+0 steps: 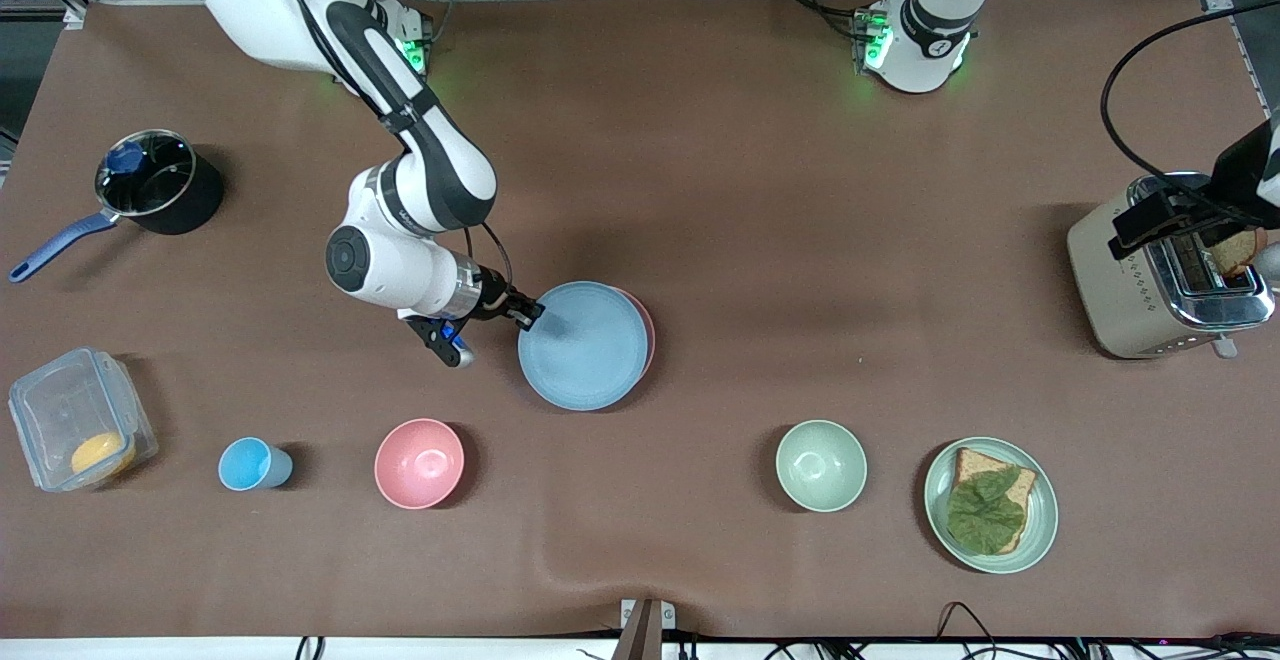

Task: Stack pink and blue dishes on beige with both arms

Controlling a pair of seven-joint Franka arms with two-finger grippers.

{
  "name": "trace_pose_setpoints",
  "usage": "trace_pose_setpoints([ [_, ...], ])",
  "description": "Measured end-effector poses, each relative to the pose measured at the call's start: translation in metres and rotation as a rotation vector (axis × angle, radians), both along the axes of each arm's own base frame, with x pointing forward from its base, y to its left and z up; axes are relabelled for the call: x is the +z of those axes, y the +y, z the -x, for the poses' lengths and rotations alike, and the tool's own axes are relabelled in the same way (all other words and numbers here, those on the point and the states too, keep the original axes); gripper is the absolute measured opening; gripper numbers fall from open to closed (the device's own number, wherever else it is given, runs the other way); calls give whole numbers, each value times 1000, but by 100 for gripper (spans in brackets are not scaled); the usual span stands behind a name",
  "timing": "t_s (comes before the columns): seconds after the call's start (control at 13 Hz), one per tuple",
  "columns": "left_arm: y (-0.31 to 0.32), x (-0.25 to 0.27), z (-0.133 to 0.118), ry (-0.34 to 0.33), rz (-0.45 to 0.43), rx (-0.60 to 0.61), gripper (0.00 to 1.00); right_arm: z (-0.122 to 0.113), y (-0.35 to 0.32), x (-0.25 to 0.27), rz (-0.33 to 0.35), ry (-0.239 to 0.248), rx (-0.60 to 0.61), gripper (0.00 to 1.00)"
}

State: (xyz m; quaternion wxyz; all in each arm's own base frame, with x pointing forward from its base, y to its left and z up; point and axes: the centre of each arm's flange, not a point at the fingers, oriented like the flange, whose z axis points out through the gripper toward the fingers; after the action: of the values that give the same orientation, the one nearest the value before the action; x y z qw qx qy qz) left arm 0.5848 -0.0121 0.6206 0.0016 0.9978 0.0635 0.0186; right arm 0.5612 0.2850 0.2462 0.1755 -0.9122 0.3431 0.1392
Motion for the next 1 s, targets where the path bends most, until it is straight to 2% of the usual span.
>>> trace_pose_setpoints([
  [0.31, -23, -6, 1, 12, 2, -37, 100, 7, 10, -11, 7, 22, 7, 7],
  [0.38, -24, -5, 1, 12, 2, -39, 100, 7, 10, -13, 8, 26, 7, 12],
  [0.46, -23, -5, 1, 12, 1, -35, 100, 7, 9, -14, 9, 28, 7, 12],
  [0.62, -18, -6, 3, 24, 1, -19, 100, 7, 8, -14, 10, 27, 4, 30],
  [0.92, -24, -6, 3, 29, 1, 9, 100, -6, -6, 4, 13, 1, -8, 76],
  [1.0, -25, -6, 4, 29, 1, 10, 100, -12, -20, 16, 32, 0, 16, 87],
])
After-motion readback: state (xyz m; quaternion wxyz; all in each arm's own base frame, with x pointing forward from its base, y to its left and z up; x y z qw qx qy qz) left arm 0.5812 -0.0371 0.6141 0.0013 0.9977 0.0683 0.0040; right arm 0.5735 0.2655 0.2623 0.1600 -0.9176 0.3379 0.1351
